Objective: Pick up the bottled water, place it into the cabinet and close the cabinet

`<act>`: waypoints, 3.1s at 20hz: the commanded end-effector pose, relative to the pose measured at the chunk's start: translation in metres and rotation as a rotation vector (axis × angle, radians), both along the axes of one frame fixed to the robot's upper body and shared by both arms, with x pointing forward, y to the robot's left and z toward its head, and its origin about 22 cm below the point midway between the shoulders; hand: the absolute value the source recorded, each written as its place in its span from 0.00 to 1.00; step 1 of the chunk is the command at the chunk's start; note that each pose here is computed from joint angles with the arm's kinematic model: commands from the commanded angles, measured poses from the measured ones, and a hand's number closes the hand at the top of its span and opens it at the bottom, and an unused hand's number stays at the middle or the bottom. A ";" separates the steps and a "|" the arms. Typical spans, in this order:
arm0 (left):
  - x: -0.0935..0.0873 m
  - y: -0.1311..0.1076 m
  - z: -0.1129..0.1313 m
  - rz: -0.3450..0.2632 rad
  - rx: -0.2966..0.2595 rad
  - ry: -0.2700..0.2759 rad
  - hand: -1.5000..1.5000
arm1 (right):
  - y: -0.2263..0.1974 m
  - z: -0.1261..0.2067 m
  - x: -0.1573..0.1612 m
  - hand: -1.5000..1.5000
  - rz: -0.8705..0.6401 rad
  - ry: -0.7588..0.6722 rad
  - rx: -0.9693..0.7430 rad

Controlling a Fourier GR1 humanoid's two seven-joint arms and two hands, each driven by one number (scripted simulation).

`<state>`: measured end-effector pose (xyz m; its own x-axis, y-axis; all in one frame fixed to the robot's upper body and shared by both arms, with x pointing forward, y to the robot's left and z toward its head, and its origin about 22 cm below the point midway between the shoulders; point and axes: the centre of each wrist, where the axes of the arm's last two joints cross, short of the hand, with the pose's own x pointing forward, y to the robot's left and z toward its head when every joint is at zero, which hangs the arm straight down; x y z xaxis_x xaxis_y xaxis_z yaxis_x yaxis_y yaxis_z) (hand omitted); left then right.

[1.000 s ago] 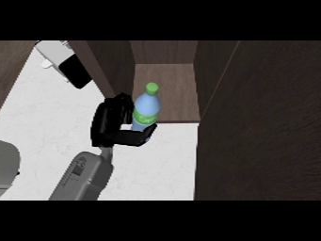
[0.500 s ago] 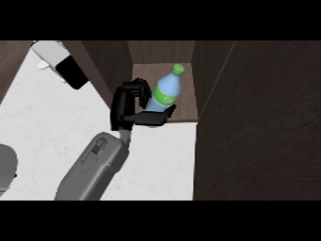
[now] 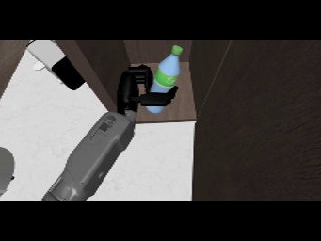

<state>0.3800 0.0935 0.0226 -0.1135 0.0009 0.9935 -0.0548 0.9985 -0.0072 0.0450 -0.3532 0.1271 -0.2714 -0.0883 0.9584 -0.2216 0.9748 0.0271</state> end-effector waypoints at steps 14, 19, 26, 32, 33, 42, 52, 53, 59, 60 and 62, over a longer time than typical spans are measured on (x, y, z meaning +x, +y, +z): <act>0.039 0.001 0.003 0.103 0.140 -0.050 1.00 | 0.015 0.020 0.002 0.00 0.087 -0.065 0.061; 0.044 0.001 0.004 0.114 0.218 -0.025 0.00 | 0.012 0.018 0.006 0.00 0.073 -0.053 0.057; 0.051 -0.001 0.016 0.126 0.240 -0.023 0.00 | 0.012 0.015 0.004 0.00 0.084 -0.062 0.061; 0.059 -0.011 0.039 0.057 0.169 -0.086 0.00 | 0.014 0.019 0.002 0.00 0.088 -0.077 0.056; 0.053 -0.003 0.022 0.064 0.130 -0.129 0.00 | 0.016 0.017 0.006 0.00 0.090 -0.068 0.045; 0.060 -0.014 0.046 -0.017 0.068 -0.230 0.00 | 0.009 0.012 0.006 0.00 0.047 -0.078 0.023; 0.031 -0.021 0.022 -0.071 -0.079 -0.219 0.00 | 0.019 0.020 0.014 0.00 0.062 -0.079 0.033; 0.027 -0.020 0.017 -0.091 -0.085 -0.210 0.00 | 0.014 0.024 0.006 0.00 0.040 -0.073 0.015; -0.009 -0.034 0.005 -0.160 -0.124 -0.185 0.00 | 0.020 0.029 0.004 0.00 0.016 -0.051 0.007; -0.027 -0.029 -0.017 -0.155 -0.129 -0.182 0.00 | 0.023 0.031 0.011 0.00 0.032 -0.058 0.017; -0.031 -0.033 -0.007 -0.170 -0.153 -0.210 0.00 | 0.031 0.040 0.000 0.00 0.023 -0.046 0.030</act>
<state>0.3705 0.0652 0.0196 -0.3007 0.1379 0.9437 0.0971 0.9888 -0.1135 0.0588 -0.3517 0.1309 -0.2842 -0.1521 0.9466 -0.2298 0.9694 0.0868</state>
